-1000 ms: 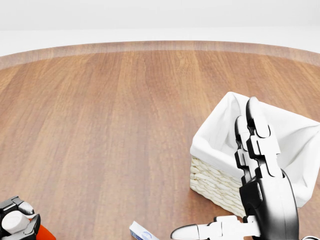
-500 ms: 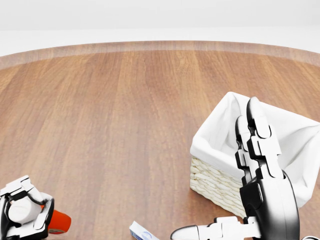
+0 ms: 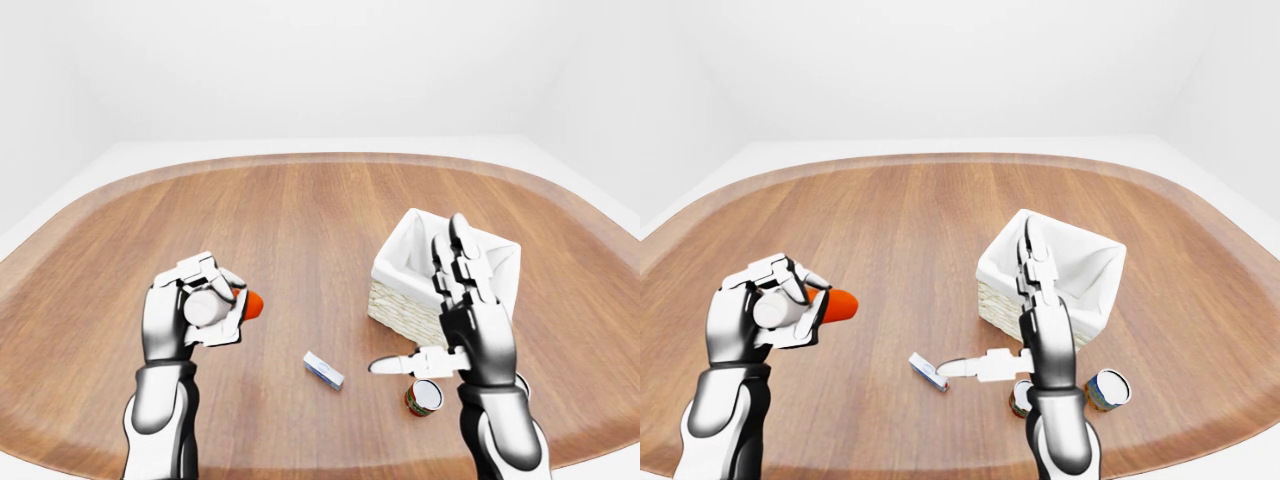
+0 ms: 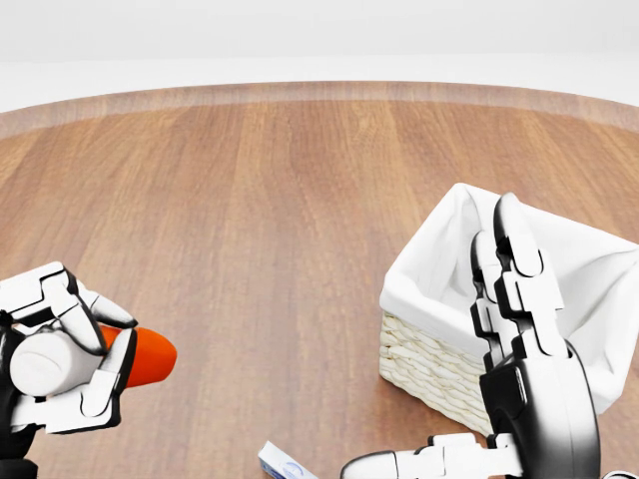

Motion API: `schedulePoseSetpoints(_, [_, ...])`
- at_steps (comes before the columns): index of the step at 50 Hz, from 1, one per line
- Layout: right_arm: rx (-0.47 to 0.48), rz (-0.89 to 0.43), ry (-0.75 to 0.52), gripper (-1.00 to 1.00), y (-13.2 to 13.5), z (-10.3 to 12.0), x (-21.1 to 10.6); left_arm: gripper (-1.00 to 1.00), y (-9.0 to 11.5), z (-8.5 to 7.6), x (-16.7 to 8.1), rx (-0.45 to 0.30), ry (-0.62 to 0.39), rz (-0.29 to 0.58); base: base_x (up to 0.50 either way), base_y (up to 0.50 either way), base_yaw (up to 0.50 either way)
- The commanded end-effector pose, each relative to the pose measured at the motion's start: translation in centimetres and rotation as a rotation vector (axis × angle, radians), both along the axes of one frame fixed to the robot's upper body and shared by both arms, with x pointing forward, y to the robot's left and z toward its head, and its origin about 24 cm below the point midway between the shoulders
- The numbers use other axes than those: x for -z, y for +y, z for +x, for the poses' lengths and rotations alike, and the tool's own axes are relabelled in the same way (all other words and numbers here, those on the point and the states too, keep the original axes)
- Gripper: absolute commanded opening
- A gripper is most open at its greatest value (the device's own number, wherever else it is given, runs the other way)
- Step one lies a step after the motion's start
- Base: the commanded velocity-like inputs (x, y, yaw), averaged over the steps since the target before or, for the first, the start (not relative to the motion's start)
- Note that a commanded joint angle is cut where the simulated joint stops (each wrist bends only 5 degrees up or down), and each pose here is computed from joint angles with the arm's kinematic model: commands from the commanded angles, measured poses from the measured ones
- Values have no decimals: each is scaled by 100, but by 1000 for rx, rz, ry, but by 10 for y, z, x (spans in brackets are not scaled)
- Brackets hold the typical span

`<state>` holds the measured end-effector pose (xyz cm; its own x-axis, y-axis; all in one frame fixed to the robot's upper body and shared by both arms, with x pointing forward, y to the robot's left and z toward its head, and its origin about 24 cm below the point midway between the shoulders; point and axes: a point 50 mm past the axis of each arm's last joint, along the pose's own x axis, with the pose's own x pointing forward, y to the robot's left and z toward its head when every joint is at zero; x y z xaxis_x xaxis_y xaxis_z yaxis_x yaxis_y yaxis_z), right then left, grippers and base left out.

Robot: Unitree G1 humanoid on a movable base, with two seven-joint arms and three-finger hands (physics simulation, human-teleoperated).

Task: Pick up the ketchup, and put it in the basket.

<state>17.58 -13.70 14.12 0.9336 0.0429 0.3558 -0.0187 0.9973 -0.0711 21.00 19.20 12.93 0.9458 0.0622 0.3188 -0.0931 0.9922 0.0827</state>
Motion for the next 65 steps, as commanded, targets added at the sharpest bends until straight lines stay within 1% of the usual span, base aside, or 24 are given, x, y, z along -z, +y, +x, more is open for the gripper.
schedulePoseSetpoints(1, [0, 1, -4, 100, 0, 0, -1, -92, -29, -5, -42, 84, -211, -62, 0, 0, 0])
schedulePoseSetpoints(2, [0, 0, -2, 100, -1, 0, -1, -92, -33, -5, -44, 101, -223, -70, 0, 0, 0])
schedulePoseSetpoints(5, [1, 0, 2, 100, -1, 0, 0, -92, -39, -7, -50, 119, -250, -77, 0, 0, 0])
schedulePoseSetpoints(6, [0, 2, -3, 100, -1, -1, -1, -92, -44, -8, -54, 134, -270, -80, 0, 0, 0])
schedulePoseSetpoints(10, [-1, 2, 1, 100, -2, 0, 0, -92, -51, -12, -60, 172, -302, -102, 0, 0, 0])
schedulePoseSetpoints(15, [0, 3, -1, 100, -3, 0, -1, -92, -67, -18, -73, 225, -369, -123, 0, 0, 0])
schedulePoseSetpoints(21, [0, 4, -8, 100, -3, -1, -2, -92, -75, -20, -78, 249, -395, -138, 0, 0, 0])
schedulePoseSetpoints(22, [-1, 7, -10, 100, -3, -2, -3, -92, -80, -24, -82, 278, -416, -153, 0, 0, 0])
schedulePoseSetpoints(25, [-3, 6, -2, 100, -2, -1, -1, -92, -88, -26, -86, 303, -435, -164, 0, 0, 0])
schedulePoseSetpoints(30, [-3, 7, -1, 100, -3, -1, -1, -92, -96, -24, -83, 321, -413, -169, 0, 0, 0])
schedulePoseSetpoints(32, [-6, 7, 0, 100, -2, -1, 0, -91, -101, -22, -80, 343, -396, -178, 0, 0, 0])
schedulePoseSetpoints(36, [-5, 6, 1, 100, -1, 0, 0, -92, -104, -20, -78, 346, -385, -171, 0, 0, 0])
schedulePoseSetpoints(38, [-6, 3, 8, 100, -1, 0, 1, -92, -112, -16, -73, 364, -351, -171, 0, 0, 0])
schedulePoseSetpoints(42, [-7, 3, 10, 100, 0, 0, 2, -91, -122, -14, -70, 386, -333, -163, 0, 0, 0])
schedulePoseSetpoints(50, [-7, 3, 11, 100, 0, 0, 2, -91, -122, -14, -70, 386, -332, -162, 0, 0, 0])
schedulePoseSetpoints(51, [-6, 4, 3, 100, -1, 0, 0, -92, -140, -4, -66, 418, -303, -148, 0, 0, 0])
schedulePoseSetpoints(52, [-6, 4, 2, 100, -1, -1, 0, -92, -141, -3, -66, 420, -300, -146, 0, 0, 0])
schedulePoseSetpoints(54, [-6, 3, 3, 100, 0, 0, 1, -92, -148, 3, -60, 426, -266, -138, 0, 0, 0])
schedulePoseSetpoints(57, [-5, 3, 3, 100, -1, 0, 1, -92, -152, 7, -56, 428, -240, -133, 0, 0, 0])
schedulePoseSetpoints(65, [-5, 3, 3, 100, -1, 0, 1, -92, -152, 7, -55, 428, -238, -131, 0, 0, 0])
